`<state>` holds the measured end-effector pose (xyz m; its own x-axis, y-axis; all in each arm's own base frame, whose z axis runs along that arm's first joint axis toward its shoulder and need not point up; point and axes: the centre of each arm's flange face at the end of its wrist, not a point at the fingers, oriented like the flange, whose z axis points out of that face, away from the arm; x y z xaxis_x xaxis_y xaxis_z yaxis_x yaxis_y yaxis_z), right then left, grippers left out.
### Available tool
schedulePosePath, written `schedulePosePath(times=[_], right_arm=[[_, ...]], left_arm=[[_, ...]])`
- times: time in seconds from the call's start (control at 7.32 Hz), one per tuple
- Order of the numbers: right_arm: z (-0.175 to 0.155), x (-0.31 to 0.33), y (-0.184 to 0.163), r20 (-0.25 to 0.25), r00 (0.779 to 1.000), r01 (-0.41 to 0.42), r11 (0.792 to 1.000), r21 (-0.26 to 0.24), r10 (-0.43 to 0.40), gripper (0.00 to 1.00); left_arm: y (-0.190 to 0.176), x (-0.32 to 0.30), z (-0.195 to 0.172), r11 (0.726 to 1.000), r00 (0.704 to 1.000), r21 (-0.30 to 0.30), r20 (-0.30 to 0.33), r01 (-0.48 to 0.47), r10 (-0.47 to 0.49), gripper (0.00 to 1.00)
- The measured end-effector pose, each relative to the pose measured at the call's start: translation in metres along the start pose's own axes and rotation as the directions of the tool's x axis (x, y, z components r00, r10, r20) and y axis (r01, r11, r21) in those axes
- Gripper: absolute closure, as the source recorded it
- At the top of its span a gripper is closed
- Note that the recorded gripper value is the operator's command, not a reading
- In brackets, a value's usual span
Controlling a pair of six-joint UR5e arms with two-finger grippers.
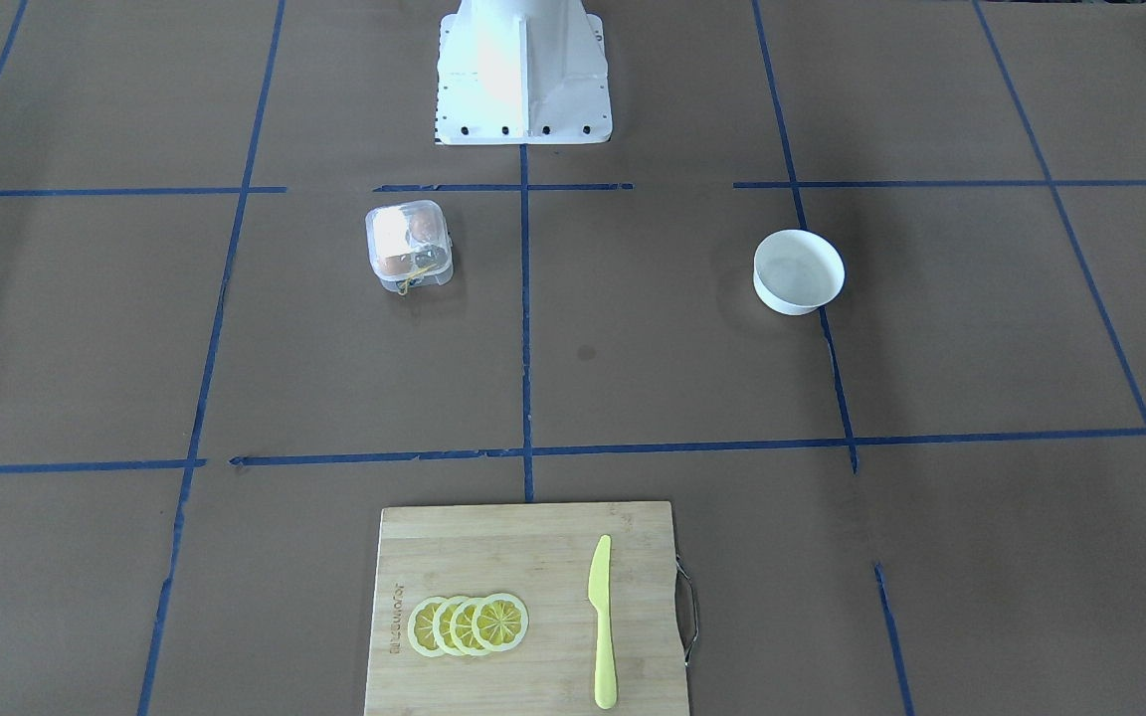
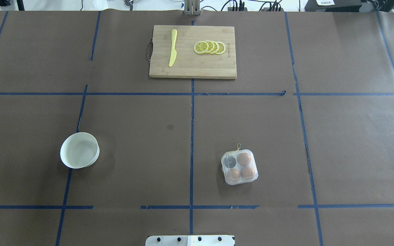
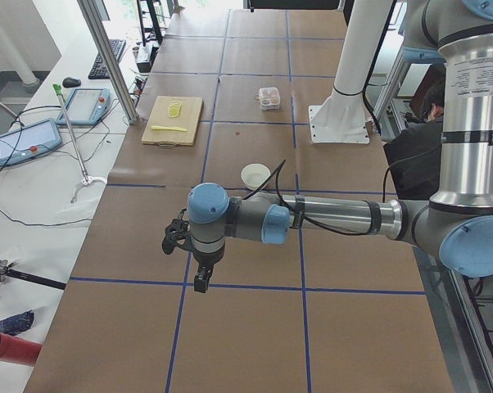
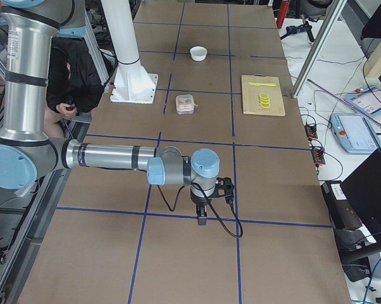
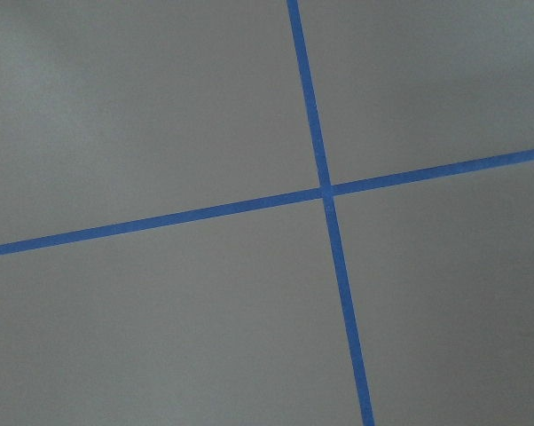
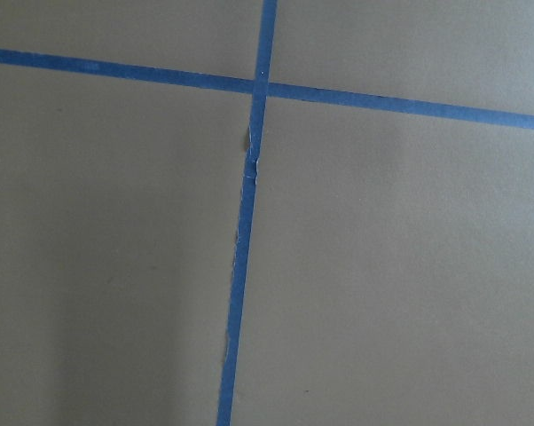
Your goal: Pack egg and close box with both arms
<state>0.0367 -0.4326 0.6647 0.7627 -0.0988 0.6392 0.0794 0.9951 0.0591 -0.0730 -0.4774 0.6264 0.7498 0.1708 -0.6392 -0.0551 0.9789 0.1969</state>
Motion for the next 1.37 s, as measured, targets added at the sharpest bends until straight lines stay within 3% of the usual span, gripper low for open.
schedulePosePath(times=[1.37], right_arm=[[0.0083, -0.0096, -0.0021, -0.003, 1.0, 0.026, 1.0, -0.017, -0.026, 0.0]], left_arm=[[0.0005, -0.0007, 0.0008, 1.0, 1.0, -0.004, 0.001, 0.003, -0.003, 0.0]])
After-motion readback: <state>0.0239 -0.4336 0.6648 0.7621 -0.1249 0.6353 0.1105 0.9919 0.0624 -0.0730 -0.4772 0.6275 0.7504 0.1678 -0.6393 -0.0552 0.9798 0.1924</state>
